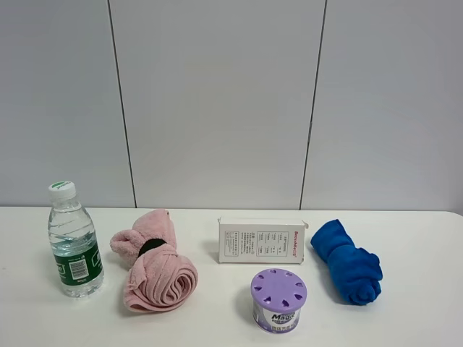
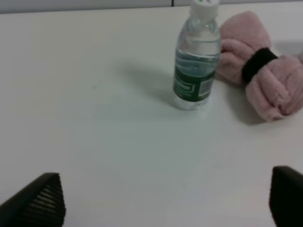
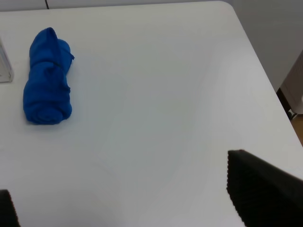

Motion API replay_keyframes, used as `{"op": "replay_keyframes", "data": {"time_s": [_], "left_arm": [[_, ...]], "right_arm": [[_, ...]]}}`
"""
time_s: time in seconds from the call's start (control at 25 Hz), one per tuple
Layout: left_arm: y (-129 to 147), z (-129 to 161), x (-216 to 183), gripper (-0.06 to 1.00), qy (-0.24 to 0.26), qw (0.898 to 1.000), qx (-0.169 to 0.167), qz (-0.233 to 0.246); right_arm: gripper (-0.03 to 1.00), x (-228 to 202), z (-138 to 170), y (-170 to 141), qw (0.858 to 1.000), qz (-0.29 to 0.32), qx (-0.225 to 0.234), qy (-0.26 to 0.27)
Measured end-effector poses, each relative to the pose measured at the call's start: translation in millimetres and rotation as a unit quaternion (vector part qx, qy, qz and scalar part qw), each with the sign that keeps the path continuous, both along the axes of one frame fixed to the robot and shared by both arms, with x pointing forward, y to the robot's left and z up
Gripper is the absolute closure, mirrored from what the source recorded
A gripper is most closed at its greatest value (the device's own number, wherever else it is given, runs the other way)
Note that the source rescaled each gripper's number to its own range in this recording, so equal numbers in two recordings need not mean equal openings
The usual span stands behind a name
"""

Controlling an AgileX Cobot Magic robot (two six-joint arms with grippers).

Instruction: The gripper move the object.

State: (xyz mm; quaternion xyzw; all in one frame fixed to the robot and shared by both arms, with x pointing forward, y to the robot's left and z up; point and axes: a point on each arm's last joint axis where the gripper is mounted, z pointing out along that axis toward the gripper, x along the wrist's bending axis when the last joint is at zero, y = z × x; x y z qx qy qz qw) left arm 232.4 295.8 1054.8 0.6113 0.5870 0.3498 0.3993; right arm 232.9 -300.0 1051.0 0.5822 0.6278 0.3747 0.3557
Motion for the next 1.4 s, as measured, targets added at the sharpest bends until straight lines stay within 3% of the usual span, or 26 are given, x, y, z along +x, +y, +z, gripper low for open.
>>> {"op": "replay_keyframes", "data": {"time_s": [0.24, 1.4], "left_arm": [[0.0, 0.0, 0.4, -0.05, 0.000, 0.999, 0.001, 0.055], [0.0, 0.0, 0.4, -0.05, 0.000, 0.998, 0.000, 0.056]], "right_arm": [[-0.03, 0.0, 0.0, 0.0, 1.000, 0.000, 0.000, 0.000], [-0.03, 0.0, 0.0, 0.0, 1.000, 0.000, 0.000, 0.000]]}}
